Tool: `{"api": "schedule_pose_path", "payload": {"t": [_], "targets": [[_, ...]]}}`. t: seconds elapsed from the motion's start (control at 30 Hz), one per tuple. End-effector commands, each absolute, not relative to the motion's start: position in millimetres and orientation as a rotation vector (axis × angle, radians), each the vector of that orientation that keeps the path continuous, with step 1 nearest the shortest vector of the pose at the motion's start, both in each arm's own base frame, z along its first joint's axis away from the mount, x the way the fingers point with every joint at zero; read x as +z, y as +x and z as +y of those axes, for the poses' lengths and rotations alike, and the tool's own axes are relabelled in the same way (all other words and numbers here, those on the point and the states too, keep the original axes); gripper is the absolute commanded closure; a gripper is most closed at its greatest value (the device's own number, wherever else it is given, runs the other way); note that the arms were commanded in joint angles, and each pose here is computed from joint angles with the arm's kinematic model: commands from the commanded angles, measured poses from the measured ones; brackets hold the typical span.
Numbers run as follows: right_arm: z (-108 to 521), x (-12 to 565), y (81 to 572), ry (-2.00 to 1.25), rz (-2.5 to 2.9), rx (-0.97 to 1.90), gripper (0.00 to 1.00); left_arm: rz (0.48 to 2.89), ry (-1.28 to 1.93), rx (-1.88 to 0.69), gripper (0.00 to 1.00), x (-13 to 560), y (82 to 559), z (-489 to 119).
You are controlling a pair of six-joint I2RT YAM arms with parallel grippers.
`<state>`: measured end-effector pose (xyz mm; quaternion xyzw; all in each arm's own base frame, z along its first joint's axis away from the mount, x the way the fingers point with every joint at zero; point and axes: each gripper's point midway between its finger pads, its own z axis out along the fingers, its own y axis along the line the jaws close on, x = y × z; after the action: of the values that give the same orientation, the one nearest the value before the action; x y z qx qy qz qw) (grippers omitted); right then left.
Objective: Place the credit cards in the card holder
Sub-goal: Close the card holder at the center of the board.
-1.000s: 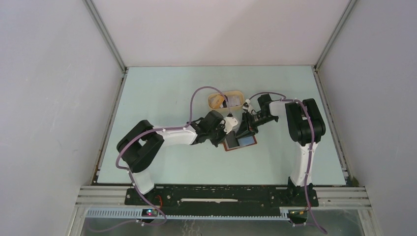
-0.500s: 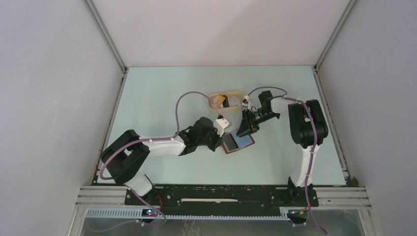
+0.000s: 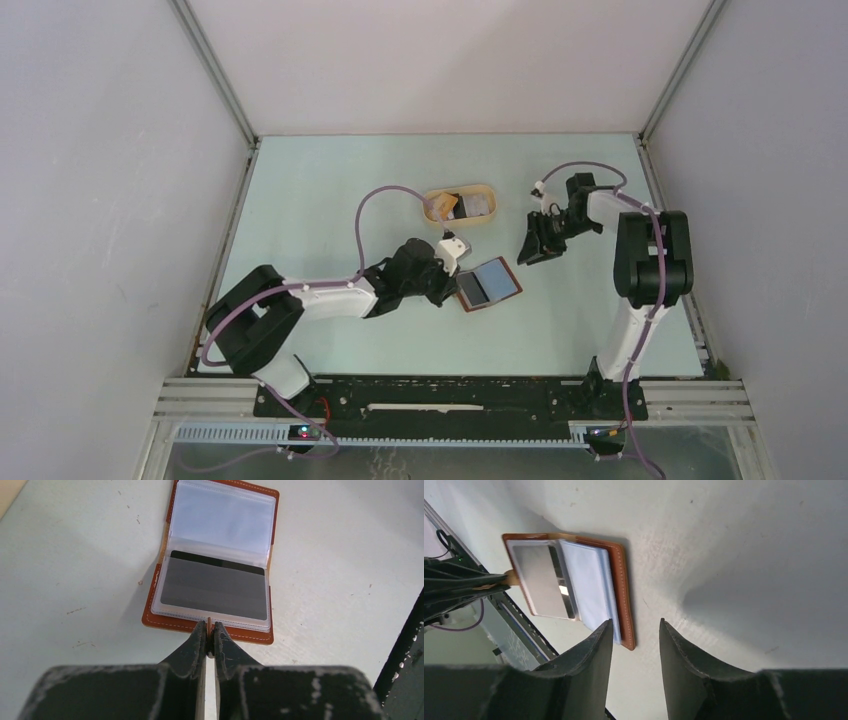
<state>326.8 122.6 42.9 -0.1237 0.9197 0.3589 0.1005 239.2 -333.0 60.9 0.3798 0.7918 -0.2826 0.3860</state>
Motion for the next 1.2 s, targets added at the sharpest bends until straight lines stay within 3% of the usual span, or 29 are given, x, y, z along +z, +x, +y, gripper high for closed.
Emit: {"api": "schedule_pose_path", "payload": {"t": [0.0,0.27,0.63,0.97,1.17], "targets": [[125.0,30.9,324.7,-0.398,2.781,1.041,0.53,1.913,0.921,-0.782,0.96,99.4,240.6,-343.7],[137.8,36.7,319.8,-0.414,2.795,1.059,0.55,1.861,0.925,-0.814,0.95,141.6,243.9,-357.0],[177.3,30.2,293.0,-0.504,2.890,1.152,0.59,1.903,0.966,-0.816,0.95,153.4,245.2,-366.6],[217.8,28.4,263.1,-0.668,2.917,1.252,0.59,1.994,1.023,-0.827,0.95,138.2,243.0,-374.3],[200.4,32.0,280.7,-0.597,2.899,1.191,0.59,2.058,1.079,-0.842,0.94,115.4,248.5,-391.3]]}}
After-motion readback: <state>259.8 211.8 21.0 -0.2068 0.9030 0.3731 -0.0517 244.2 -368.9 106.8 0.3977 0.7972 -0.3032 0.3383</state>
